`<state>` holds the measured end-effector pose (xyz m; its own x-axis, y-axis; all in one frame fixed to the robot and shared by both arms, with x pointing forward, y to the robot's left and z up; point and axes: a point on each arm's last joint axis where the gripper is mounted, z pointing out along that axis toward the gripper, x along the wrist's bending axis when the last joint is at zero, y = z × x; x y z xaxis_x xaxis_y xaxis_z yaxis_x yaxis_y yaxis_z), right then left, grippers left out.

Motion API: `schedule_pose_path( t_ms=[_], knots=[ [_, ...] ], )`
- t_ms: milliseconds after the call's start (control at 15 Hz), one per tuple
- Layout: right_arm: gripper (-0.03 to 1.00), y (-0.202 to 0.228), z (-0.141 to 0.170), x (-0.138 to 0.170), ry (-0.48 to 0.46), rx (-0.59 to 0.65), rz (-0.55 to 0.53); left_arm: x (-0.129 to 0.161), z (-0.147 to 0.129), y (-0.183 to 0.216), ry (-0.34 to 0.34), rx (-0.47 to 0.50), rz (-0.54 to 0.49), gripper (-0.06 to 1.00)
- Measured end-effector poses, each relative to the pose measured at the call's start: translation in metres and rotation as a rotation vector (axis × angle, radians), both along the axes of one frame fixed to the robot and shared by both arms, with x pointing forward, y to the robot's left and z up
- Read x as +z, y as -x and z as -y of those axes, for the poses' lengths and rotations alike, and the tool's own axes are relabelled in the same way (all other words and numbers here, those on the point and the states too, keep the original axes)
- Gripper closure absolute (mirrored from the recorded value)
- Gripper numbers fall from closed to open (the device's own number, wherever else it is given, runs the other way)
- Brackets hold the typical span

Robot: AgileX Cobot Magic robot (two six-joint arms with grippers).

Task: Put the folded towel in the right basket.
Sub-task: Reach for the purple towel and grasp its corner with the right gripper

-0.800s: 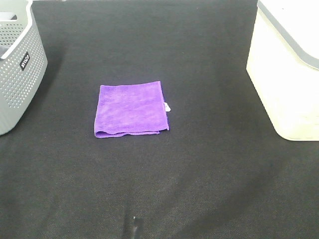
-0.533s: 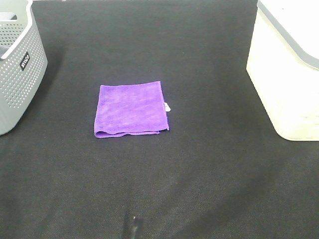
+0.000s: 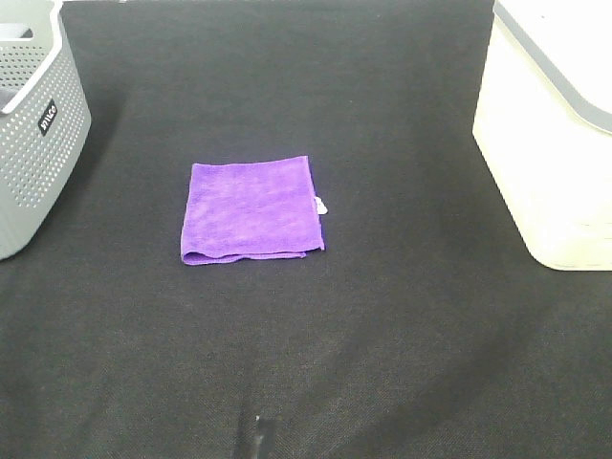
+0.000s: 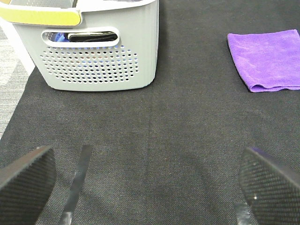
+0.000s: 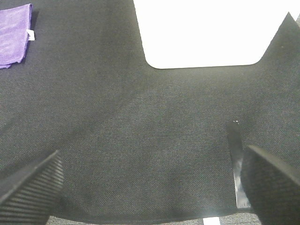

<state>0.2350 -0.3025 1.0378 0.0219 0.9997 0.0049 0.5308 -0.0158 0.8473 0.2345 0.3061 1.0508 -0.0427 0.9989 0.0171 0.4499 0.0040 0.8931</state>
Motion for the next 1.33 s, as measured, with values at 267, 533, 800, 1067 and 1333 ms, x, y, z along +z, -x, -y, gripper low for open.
schedule_pose_path(
  t_ms=[267, 533, 800, 1067, 1333],
  knots=[
    [-0.01, 0.0000, 0.0001, 0.0000, 0.001, -0.001, 0.000, 0.0000, 0.0000, 0.0000, 0.000, 0.000, 0.000, -0.04],
    [-0.01, 0.0000, 0.0001, 0.0000, 0.001, -0.001, 0.000, 0.0000, 0.0000, 0.0000, 0.000, 0.000, 0.000, -0.04],
    [-0.01, 0.0000, 0.0001, 0.0000, 0.001, -0.001, 0.000, 0.0000, 0.0000, 0.0000, 0.000, 0.000, 0.000, -0.04],
    [-0.01, 0.0000, 0.0001, 0.0000, 0.001, -0.001, 0.000, 0.0000, 0.0000, 0.0000, 0.000, 0.000, 0.000, -0.04],
    [-0.01, 0.0000, 0.0001, 0.0000, 0.001, -0.001, 0.000, 0.0000, 0.0000, 0.0000, 0.000, 0.000, 0.000, -0.04]
  ],
)
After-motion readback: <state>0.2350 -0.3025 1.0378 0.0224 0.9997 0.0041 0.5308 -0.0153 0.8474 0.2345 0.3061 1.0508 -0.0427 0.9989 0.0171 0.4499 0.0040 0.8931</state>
